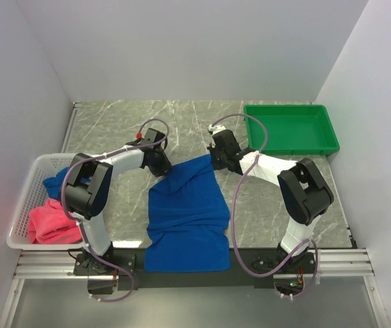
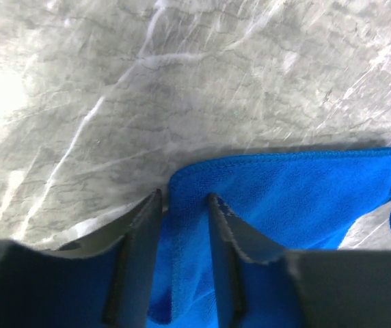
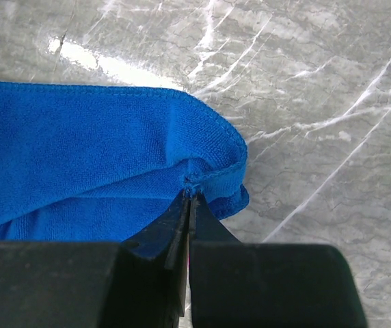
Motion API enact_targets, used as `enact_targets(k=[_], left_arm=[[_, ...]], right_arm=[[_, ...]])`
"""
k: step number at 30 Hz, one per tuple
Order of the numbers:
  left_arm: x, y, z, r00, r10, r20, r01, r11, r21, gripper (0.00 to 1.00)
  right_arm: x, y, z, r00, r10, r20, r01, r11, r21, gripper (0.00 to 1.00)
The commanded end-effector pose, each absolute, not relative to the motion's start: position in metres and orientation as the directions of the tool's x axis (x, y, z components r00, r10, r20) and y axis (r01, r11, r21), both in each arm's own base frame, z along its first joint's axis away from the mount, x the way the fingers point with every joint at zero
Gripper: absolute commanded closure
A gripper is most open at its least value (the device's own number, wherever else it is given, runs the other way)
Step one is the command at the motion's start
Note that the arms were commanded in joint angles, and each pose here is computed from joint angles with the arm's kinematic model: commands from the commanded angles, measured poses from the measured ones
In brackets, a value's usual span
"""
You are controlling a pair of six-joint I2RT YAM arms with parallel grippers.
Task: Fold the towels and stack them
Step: Flatten out the crumpled towel
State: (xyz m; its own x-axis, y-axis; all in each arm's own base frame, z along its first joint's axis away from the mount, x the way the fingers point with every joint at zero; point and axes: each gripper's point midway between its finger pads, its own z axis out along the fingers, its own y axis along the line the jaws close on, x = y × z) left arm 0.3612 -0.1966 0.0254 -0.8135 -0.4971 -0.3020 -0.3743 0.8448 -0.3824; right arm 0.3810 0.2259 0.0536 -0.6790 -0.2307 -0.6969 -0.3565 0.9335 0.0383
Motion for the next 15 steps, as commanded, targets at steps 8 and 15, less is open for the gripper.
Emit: enact_targets(k=[8,15], left_arm=[[0.384,-0.188,0.035,-0.804,-0.45,-0.387,-0.346,0.885,-0.311,0.99],[0.445,-0.133,0.137,-0.638,-0.333,-0.694,-0.315,0.936,-0.16,0.99]], right_arm=[[0.399,0.237,0.08,-0.622,-0.234,-0.747,-0.378,0.926,0.025,1.0],[0.44,0.244,0.155,-0.501,-0.226,-0.835,-0.374,0.927,-0.027,1.0]])
